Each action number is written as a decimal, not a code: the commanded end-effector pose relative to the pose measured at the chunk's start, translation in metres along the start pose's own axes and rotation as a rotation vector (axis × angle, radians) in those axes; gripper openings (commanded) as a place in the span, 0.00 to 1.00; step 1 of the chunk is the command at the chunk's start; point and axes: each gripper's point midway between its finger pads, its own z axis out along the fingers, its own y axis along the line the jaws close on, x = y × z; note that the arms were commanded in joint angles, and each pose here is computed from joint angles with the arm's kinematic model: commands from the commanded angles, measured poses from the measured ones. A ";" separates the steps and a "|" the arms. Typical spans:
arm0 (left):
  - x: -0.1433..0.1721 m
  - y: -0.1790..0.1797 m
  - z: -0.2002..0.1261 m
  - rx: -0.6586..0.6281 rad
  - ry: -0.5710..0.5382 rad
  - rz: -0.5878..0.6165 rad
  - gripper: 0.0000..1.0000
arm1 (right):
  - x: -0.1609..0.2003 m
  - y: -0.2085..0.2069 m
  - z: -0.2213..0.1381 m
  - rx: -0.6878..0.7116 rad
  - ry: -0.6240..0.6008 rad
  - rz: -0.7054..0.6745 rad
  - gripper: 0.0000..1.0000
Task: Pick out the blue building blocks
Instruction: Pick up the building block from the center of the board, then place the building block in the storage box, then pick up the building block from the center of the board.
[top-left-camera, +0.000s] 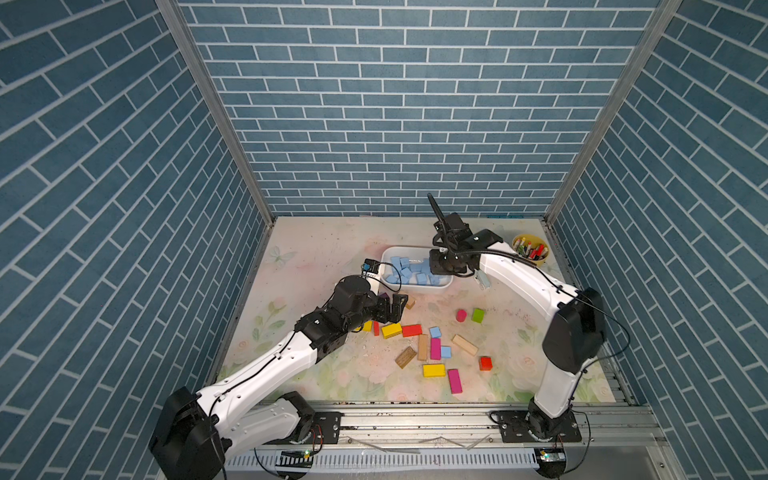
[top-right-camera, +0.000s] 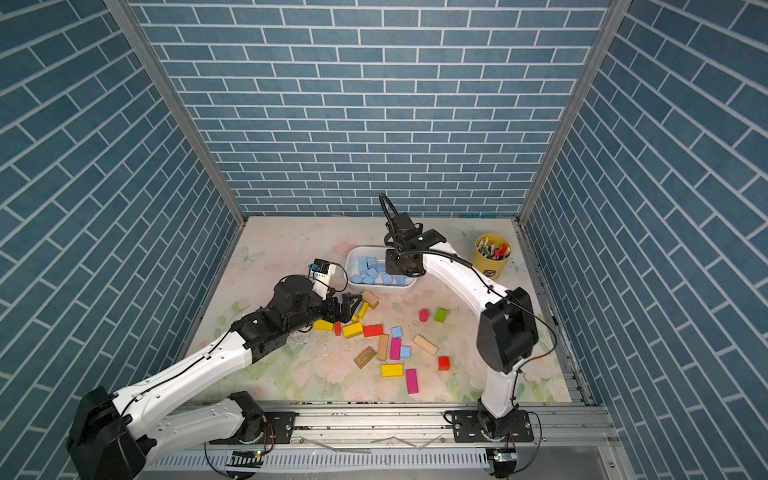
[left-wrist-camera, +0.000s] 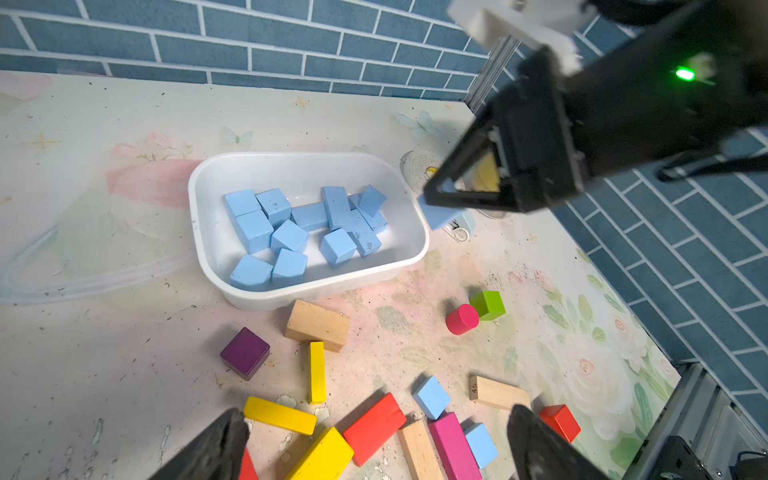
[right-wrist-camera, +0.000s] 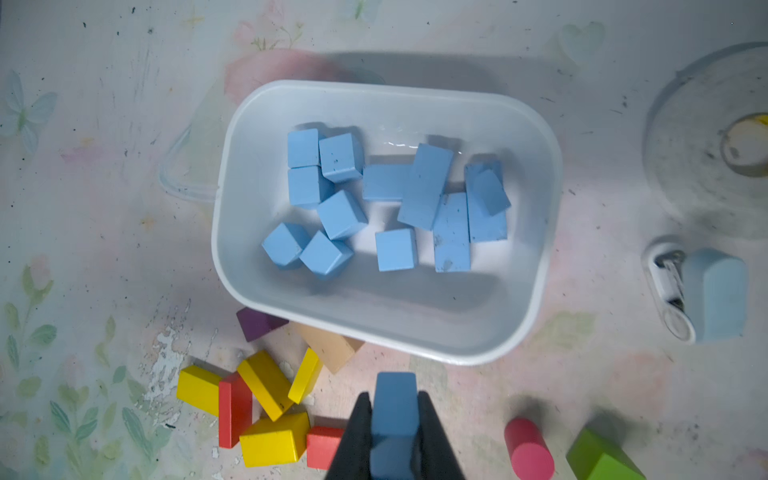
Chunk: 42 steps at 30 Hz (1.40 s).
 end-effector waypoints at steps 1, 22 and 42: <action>0.006 0.008 -0.001 -0.023 0.011 0.006 0.99 | -0.009 0.003 0.022 -0.031 0.075 -0.058 0.03; 0.009 0.007 0.006 -0.012 0.037 -0.021 0.99 | -0.057 -0.006 0.125 -0.052 0.154 0.017 0.41; 0.005 0.004 0.005 -0.001 0.030 -0.065 0.99 | -0.074 0.006 0.003 -0.119 -0.016 -0.025 0.76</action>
